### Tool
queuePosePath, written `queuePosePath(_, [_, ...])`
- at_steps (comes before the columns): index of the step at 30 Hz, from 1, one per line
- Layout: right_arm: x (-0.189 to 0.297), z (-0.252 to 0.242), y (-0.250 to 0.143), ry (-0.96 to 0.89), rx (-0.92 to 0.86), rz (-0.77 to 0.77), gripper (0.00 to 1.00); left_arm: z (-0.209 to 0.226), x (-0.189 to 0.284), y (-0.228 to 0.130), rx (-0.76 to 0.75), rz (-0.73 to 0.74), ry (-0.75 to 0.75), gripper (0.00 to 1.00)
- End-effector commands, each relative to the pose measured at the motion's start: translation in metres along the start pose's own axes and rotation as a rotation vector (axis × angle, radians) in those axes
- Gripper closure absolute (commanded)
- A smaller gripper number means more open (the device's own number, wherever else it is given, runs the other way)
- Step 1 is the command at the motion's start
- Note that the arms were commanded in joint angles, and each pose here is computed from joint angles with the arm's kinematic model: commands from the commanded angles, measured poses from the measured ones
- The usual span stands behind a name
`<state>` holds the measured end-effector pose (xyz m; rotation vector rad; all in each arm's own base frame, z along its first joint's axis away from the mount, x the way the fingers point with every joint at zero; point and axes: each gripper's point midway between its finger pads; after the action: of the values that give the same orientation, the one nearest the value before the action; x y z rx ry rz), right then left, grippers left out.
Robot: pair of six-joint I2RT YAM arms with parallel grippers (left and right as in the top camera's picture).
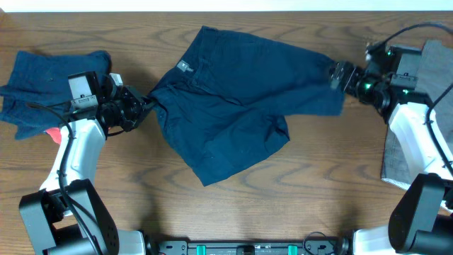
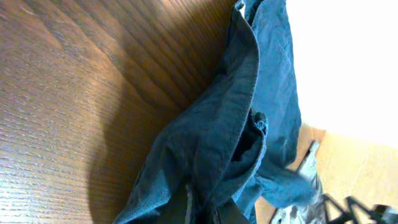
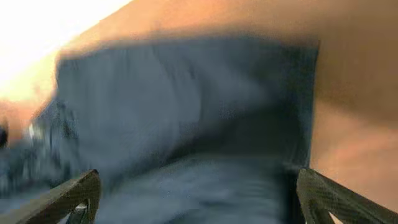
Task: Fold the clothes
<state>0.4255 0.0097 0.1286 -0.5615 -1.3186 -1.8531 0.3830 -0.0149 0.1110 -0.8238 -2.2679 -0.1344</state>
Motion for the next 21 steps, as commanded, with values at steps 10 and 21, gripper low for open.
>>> queuePosePath(10, [-0.018, 0.096, -0.142, 0.215, 0.351, 0.450, 0.01, 0.006, 0.002, -0.004, 0.016, 0.009, 0.024, 0.94])
queuePosePath(21, [-0.062, 0.105, -0.184, 0.172, 0.323, 0.337, 0.23, 0.018, 0.003, -0.007, 0.029, 0.010, 0.074, 0.94])
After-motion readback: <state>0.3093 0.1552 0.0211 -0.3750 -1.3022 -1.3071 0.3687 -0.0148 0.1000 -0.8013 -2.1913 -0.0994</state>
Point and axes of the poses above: each gripper's point midway between its finger pads, its own x axis back along the fingers, its own z axis along the line the jaws close on, y = z × x, and after that the axes turned 15 degrees about x, right-handed
